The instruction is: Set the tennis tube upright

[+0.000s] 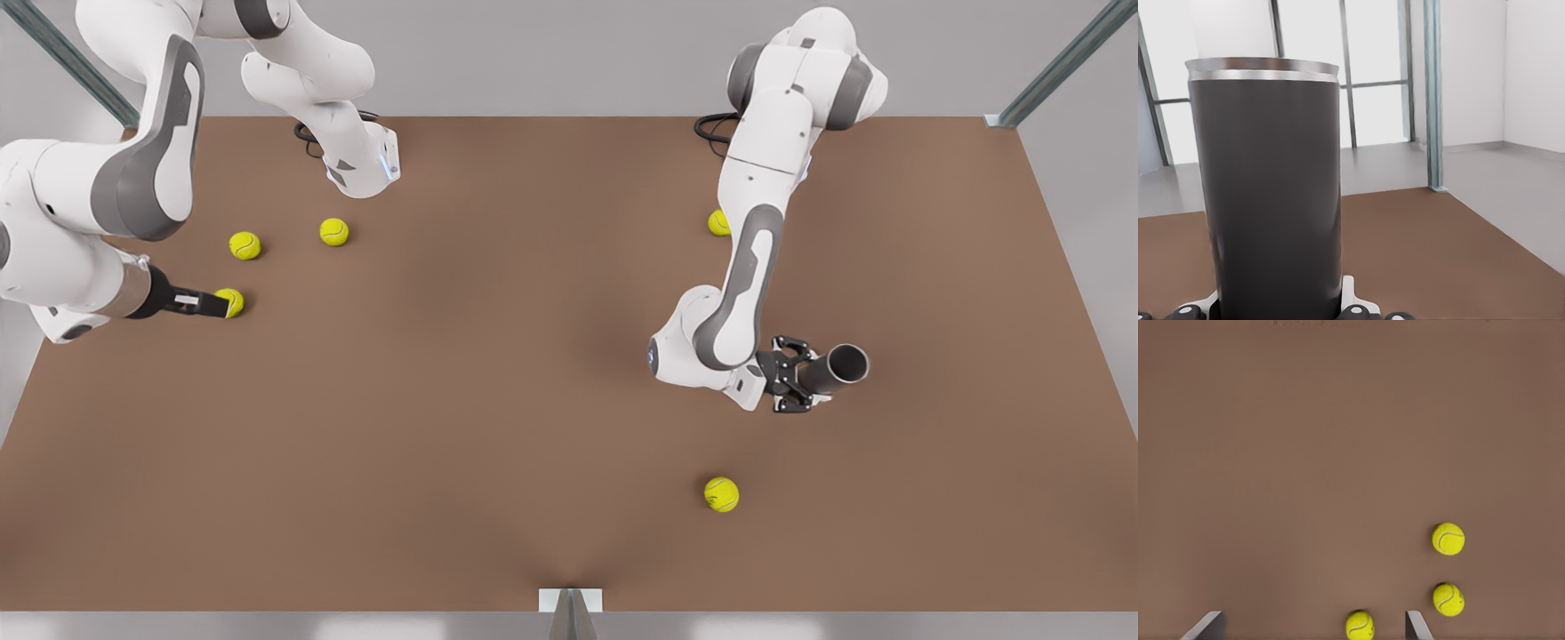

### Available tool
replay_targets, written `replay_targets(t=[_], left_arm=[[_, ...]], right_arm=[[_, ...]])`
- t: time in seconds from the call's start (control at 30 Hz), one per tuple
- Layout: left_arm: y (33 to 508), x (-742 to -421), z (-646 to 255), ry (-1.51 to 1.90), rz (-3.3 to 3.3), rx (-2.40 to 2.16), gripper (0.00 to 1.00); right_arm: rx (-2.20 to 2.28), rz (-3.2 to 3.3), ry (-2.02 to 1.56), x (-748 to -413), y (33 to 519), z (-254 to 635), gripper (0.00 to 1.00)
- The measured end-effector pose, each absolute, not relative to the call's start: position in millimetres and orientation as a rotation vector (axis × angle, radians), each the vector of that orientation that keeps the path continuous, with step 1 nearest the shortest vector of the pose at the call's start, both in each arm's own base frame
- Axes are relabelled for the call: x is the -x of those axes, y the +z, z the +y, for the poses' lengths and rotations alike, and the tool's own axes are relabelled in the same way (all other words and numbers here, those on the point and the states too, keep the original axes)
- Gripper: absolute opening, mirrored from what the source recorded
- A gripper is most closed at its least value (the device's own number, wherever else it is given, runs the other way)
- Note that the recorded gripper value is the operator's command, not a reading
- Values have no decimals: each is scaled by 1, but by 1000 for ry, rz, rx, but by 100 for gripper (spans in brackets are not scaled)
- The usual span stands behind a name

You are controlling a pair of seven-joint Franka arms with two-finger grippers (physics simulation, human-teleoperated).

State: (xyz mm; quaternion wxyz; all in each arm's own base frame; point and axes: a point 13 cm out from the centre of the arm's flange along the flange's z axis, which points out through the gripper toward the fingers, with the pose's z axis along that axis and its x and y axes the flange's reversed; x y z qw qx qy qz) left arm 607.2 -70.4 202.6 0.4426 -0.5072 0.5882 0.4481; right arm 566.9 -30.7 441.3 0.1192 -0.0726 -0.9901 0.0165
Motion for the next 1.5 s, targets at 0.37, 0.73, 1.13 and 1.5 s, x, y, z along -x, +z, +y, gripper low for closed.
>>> replay_targets(t=[0.37, 0.73, 1.13, 1.5], left_arm=[[170, -602, -74, 1070, 1386, 1275, 100], [167, -589, -93, 1048, 1348, 1297, 100], [306, -585, -312, 578, 1920, 1858, 100], [509, -616, -144, -38, 2661, 1623, 100]], right_arm=[[210, -2892, 52, -569, 437, -31, 100], [211, -2889, 52, -569, 435, -32, 100], [211, -2897, 54, -571, 435, -33, 100], [211, -2904, 55, -573, 436, -33, 100]])
